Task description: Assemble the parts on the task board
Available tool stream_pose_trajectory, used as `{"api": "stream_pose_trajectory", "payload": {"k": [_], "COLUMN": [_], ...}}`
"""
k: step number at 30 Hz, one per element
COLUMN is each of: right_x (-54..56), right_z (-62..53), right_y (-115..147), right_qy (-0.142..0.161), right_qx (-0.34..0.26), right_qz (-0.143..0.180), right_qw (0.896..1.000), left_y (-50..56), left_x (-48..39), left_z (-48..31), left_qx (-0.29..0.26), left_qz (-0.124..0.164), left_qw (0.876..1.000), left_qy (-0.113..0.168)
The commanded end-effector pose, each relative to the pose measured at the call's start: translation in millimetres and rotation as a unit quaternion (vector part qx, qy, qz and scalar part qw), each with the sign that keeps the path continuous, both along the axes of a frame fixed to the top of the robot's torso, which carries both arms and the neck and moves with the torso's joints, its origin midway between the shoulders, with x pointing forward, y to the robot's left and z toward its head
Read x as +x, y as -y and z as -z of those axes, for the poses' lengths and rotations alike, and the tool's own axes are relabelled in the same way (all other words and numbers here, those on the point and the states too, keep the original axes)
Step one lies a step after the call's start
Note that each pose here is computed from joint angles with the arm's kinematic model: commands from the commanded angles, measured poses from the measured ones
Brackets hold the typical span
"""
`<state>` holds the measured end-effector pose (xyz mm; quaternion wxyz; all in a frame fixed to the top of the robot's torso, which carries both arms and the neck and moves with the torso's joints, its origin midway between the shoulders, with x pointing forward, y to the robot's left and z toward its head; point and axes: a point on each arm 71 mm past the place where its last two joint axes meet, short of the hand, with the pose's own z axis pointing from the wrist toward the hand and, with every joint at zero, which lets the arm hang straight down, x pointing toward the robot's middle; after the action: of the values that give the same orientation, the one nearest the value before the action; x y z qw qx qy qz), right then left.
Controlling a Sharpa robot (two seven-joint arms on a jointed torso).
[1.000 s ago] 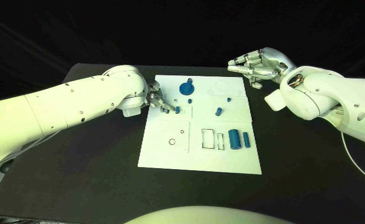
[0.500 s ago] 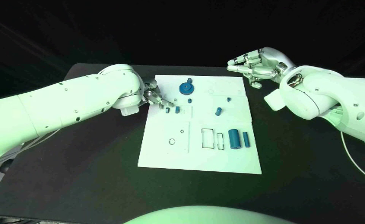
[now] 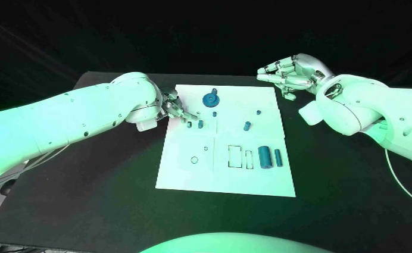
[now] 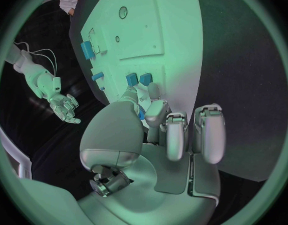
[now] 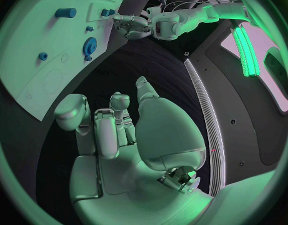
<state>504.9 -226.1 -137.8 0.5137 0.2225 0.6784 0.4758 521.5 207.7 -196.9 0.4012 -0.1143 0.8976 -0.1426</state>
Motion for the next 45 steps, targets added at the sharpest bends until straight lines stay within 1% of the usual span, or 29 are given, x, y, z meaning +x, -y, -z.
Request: {"api": "stream_pose_trajectory", "payload": {"k": [1,9,17,21,31,39,45], "right_x": [-0.7,-0.6,-0.5,-0.5,-0.6,-0.6,-0.7], "right_z": [0.5,0.7,0.8,0.8,0.9,0.9,0.9], "right_y": [-1.6,-2.4,-2.4,-2.3,-2.4,-2.5,-2.6], "right_qy": [-0.002,-0.002,-0.002,-0.002,-0.002,-0.003,-0.003], "right_qx": [0.000,0.000,0.000,-0.001,-0.001,-0.001,-0.001], "right_qz": [-0.009,-0.010,-0.010,-0.010,-0.010,-0.011,-0.011], "right_qw": [1.000,1.000,1.000,1.000,1.000,1.000,1.000], "left_y": [2.5,4.5,3.4,2.9,4.9,7.8,8.4], "left_x": [-1.6,-4.9,-2.3,-0.8,-1.5,-2.7,-1.8], "left_z": [-1.1,-1.0,0.1,1.4,3.9,4.0,4.0], "left_qx": [-0.001,0.008,0.015,0.020,0.028,0.028,0.027], "left_qz": [0.017,0.028,0.024,0.025,0.033,0.039,0.037], "left_qw": [1.000,1.000,1.000,0.999,0.999,0.999,0.999], "left_qy": [0.000,-0.001,0.001,-0.004,-0.017,-0.019,-0.017]}}
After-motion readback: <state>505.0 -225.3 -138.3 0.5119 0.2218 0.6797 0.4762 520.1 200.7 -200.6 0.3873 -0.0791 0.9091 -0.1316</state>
